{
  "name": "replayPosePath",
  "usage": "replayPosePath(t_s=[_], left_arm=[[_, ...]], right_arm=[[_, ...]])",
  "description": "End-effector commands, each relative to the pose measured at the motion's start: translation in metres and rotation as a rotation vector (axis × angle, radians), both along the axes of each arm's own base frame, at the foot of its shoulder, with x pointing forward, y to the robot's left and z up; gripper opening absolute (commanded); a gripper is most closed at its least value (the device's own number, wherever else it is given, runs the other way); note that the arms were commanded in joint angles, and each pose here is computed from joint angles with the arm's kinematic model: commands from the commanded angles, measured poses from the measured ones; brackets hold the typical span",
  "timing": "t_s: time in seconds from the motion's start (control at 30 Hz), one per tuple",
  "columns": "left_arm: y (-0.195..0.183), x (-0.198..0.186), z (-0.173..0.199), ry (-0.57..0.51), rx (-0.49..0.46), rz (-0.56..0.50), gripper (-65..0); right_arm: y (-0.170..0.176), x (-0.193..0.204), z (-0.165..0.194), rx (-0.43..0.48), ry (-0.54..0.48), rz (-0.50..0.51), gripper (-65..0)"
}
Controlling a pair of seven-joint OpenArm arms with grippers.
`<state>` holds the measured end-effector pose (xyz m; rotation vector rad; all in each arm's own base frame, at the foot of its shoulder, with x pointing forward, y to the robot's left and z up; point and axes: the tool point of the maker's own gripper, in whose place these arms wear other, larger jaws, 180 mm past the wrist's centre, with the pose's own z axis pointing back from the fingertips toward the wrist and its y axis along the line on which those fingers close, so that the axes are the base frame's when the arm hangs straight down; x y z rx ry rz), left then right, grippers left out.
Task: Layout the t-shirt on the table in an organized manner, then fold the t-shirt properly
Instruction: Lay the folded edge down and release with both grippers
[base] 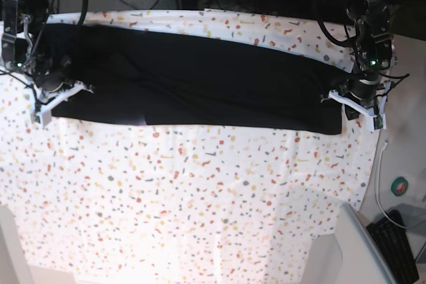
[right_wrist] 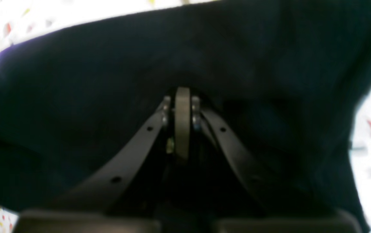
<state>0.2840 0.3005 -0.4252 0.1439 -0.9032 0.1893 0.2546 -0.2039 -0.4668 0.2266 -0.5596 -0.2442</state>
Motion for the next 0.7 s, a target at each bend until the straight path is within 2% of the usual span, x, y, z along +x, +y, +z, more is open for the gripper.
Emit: replayPosePath(t_s=[0.0, 0.13, 0.23, 0.3, 0.37, 0.43, 0.47, 0.53, 0.67], left_arm=[[0.005, 0.009, 0.027, -0.08, 0.032, -0.007, -65.0], [0.012, 0.001, 0.057, -0.151, 0.064, 0.017, -65.0], [0.03, -0.005, 0.056, -0.147, 0.066, 0.073, -65.0], [0.039, -0.005, 0.054, -0.168, 0.005, 0.124, -63.2], [0.05, -0.006, 0.051, -0.203, -0.103, 0.185, -38.8], [0.058, -0.008, 0.046, -0.22, -0.201, 0.223, -23.5], [0.061, -0.009, 0.042, -0.221, -0.249, 0.238, -19.3], [0.057, -0.007, 0.027, -0.194, -0.334, 0.242, -15.0], [0.034, 0.004, -0.002, -0.11, -0.389, 0.19, -13.7]], right_arm=[[0.001, 0.023, 0.027, -0.004, -0.107, 0.015, -65.0], [0.012, 0.029, 0.054, -0.013, -0.181, 0.054, -65.0], [0.013, 0.028, 0.056, -0.014, -0.186, 0.058, -65.0], [0.013, 0.026, 0.055, -0.015, -0.181, 0.058, -65.0], [0.013, 0.023, 0.052, -0.015, -0.173, 0.057, -65.0], [0.013, 0.02, 0.05, -0.016, -0.164, 0.058, -65.0], [0.013, 0.02, 0.05, -0.016, -0.164, 0.058, -65.0], [0.013, 0.019, 0.049, -0.016, -0.162, 0.059, -65.0], [0.013, 0.019, 0.049, -0.016, -0.162, 0.059, -65.0]])
